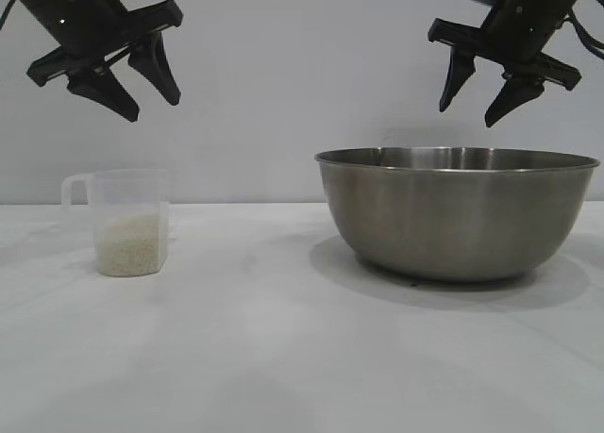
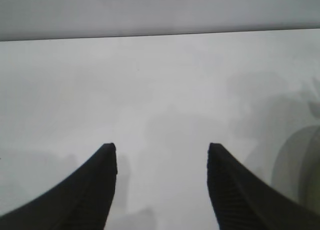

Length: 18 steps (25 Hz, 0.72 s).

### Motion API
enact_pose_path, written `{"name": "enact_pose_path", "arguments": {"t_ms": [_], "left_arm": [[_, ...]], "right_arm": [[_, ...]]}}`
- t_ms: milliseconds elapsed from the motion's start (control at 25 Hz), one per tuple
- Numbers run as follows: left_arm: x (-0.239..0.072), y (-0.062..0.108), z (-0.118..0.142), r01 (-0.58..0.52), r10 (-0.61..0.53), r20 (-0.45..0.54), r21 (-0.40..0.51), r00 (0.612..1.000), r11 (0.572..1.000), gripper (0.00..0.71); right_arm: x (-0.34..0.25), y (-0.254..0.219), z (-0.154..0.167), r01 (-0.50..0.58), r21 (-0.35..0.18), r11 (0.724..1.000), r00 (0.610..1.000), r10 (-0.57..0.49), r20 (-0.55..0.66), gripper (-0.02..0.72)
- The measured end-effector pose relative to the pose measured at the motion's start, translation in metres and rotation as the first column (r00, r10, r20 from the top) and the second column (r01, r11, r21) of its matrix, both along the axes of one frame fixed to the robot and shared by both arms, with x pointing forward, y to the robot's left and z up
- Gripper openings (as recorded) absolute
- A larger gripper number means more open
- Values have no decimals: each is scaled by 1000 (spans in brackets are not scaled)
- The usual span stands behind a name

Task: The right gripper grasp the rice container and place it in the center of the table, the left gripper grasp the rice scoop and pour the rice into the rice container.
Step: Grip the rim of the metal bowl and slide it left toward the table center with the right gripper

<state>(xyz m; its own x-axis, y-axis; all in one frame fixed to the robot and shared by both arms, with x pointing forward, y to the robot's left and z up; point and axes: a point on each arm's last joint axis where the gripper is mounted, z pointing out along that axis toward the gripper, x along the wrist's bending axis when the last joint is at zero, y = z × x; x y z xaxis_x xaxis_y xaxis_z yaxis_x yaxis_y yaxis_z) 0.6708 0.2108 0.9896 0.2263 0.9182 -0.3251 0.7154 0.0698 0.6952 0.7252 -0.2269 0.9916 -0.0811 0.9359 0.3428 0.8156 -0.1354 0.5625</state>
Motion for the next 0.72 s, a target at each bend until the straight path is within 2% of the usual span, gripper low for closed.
{"name": "enact_pose_path", "arguments": {"t_ms": [400, 560, 720], "left_arm": [[0, 0, 0, 0, 0, 0, 0, 1000, 1000, 351], [0, 0, 0, 0, 0, 0, 0, 1000, 1000, 351], [0, 0, 0, 1, -1, 1, 1, 1000, 1000, 351]], "right_arm": [[0, 0, 0, -5, -5, 1000, 1000, 5, 2, 425], [-6, -3, 5, -41, -54, 998, 999, 40, -23, 425], [-20, -12, 17, -96, -99, 990, 990, 85, -113, 425]]}}
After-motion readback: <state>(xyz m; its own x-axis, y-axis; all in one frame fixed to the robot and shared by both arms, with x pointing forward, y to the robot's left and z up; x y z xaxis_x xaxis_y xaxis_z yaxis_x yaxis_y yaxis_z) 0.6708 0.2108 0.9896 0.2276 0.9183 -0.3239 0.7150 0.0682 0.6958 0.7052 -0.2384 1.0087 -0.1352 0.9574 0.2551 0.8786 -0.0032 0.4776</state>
